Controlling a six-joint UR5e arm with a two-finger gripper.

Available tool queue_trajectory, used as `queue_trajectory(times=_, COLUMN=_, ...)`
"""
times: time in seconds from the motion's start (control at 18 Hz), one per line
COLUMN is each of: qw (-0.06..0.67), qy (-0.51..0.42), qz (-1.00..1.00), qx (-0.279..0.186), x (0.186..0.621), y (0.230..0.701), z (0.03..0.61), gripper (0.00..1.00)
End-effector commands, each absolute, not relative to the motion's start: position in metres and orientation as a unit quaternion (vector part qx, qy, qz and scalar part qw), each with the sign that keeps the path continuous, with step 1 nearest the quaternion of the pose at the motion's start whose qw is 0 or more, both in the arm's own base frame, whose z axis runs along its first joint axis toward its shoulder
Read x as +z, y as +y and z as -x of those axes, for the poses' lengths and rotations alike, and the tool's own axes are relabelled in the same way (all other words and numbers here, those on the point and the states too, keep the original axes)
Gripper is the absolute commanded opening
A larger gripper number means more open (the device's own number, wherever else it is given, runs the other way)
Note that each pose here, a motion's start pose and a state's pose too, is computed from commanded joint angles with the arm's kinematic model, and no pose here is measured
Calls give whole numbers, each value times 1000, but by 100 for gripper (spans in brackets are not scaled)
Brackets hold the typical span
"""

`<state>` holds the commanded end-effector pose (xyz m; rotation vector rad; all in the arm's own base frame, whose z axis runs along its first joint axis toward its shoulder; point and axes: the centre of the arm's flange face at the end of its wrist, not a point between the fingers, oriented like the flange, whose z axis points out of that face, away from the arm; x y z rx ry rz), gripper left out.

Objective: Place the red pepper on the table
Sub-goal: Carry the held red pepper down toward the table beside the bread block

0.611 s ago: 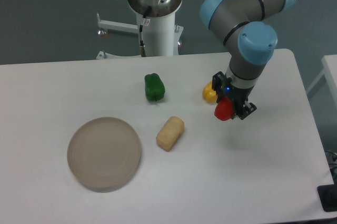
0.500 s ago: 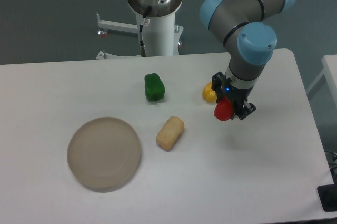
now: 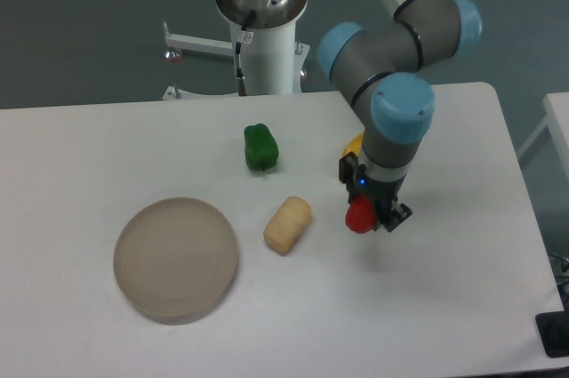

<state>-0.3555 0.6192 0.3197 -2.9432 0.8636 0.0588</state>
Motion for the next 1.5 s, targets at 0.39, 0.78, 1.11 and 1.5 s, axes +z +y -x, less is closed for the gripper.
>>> queue_trajectory(times=0.39, qw=52, qy=242, qz=968, qx=33, x=286, y=653, z=337, gripper=20)
queue_trajectory(times=0.78, qw=61, qy=238, qz=969, qx=41, x=269, y=671, z=331, gripper=25)
queue_trajectory(times=1.11, qw=56, qy=249, qz=966, qx=39, x=257, y=679, z=326, gripper=89)
queue_trajectory(times=1.5, qw=58, qy=244, qz=967, qx=44, x=289, y=656, z=325, gripper=100)
